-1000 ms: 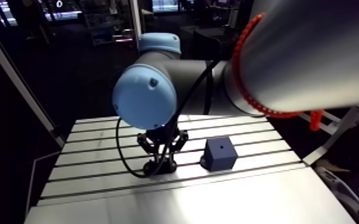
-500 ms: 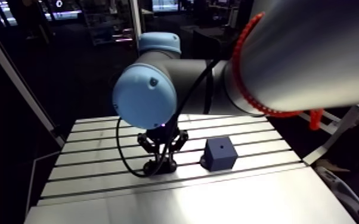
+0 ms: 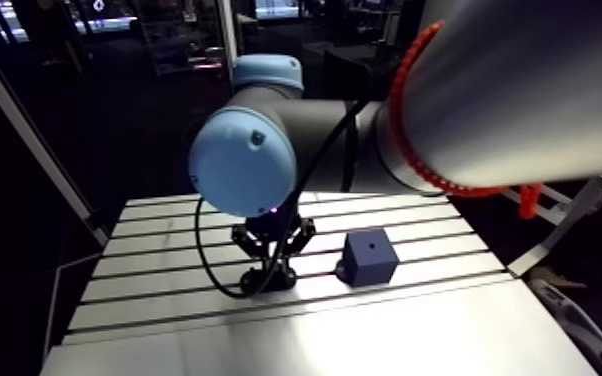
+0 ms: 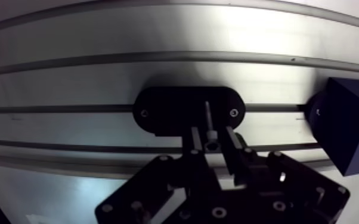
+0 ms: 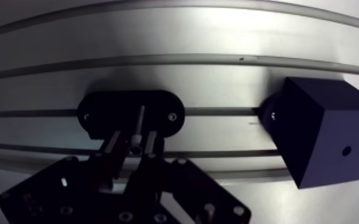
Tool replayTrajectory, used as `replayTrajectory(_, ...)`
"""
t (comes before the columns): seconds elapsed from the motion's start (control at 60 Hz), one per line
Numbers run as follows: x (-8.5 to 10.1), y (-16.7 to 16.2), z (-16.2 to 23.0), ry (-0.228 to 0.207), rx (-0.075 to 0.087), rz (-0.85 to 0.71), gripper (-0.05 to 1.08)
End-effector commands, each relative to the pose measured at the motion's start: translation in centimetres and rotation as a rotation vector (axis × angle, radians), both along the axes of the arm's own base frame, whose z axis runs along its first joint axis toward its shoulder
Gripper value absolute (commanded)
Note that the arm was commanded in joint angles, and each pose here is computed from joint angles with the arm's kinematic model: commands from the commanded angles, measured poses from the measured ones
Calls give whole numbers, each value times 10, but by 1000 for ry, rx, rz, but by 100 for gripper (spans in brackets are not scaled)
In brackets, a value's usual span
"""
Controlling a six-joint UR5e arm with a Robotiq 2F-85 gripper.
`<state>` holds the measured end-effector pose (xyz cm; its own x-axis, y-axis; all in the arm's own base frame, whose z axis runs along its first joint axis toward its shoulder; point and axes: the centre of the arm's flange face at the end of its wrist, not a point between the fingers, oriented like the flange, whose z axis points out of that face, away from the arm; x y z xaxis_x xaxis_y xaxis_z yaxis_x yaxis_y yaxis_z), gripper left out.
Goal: Pick up the M10 bolt and insert it into the hole until fully seated.
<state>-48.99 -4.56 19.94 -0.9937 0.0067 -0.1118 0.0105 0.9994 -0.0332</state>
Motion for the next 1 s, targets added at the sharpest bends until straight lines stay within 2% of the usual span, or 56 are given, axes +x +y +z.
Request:
replayTrajectory(0.017, 0, 0, -1, -1, -2, 2, 68)
replayTrajectory(0.583, -2, 1, 0, -1, -2, 5, 79)
replayTrajectory(0.65, -3, 2, 1, 2, -2, 4, 80)
replayTrajectory(0.783, -6, 2, 8, 18, -14, 2, 86)
replayTrajectory(1.0, -12, 2, 17, 36, -11, 5, 92)
